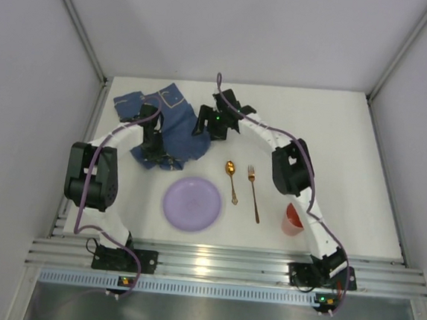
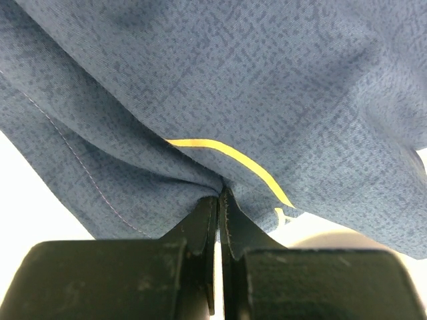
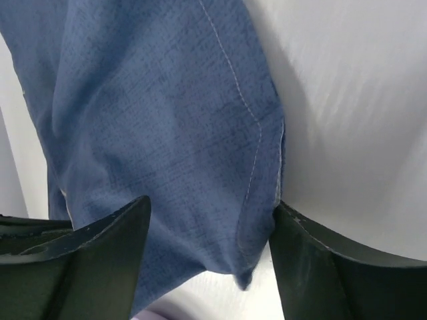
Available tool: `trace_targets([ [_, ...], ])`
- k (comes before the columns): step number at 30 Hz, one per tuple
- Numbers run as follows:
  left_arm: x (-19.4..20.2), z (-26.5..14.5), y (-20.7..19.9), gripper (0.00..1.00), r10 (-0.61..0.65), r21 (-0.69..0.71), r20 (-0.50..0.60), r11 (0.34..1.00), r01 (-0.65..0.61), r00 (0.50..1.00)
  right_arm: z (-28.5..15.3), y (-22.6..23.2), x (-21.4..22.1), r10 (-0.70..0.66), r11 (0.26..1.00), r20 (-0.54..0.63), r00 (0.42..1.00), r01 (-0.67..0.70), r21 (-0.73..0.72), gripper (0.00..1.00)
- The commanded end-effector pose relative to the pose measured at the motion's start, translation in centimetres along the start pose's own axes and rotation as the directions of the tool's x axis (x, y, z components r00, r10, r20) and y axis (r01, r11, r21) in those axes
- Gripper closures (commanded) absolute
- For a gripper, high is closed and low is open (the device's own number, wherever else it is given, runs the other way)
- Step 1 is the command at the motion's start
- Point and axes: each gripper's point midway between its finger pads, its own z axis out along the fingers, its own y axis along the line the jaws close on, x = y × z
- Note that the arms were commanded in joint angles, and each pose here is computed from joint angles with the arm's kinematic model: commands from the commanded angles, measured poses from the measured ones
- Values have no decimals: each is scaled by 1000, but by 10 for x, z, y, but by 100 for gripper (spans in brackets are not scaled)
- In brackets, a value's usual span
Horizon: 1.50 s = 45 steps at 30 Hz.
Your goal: Set the dinner table for one person
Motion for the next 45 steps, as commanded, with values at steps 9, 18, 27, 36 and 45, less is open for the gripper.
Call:
trace_targets([
  [9, -5, -7, -5, 100, 23, 18, 12, 1000, -23, 1000, 7, -14, 1, 15, 1000, -18, 1000, -15, 4, 86],
  [18, 1, 1, -7, 100, 10, 17, -16, 1000, -10, 1000, -90, -124, -36, 110, 950, 157, 982, -150, 274, 100],
  [27, -1, 26, -56, 100, 108, -3, -47, 994, -108, 993, -215, -221, 35, 222, 769, 338, 915, -377, 517, 100],
  [36, 13, 37, -52, 100, -8, -78, -97, 997, 0, 995, -218, -213, 91, 267, 768, 218, 939, -344, 540, 100],
  [45, -24, -29, -55, 5, 14, -59, 79, 998, -9, 997, -259, -212, 64, 149, 758, 232, 961, -262, 598, 17],
])
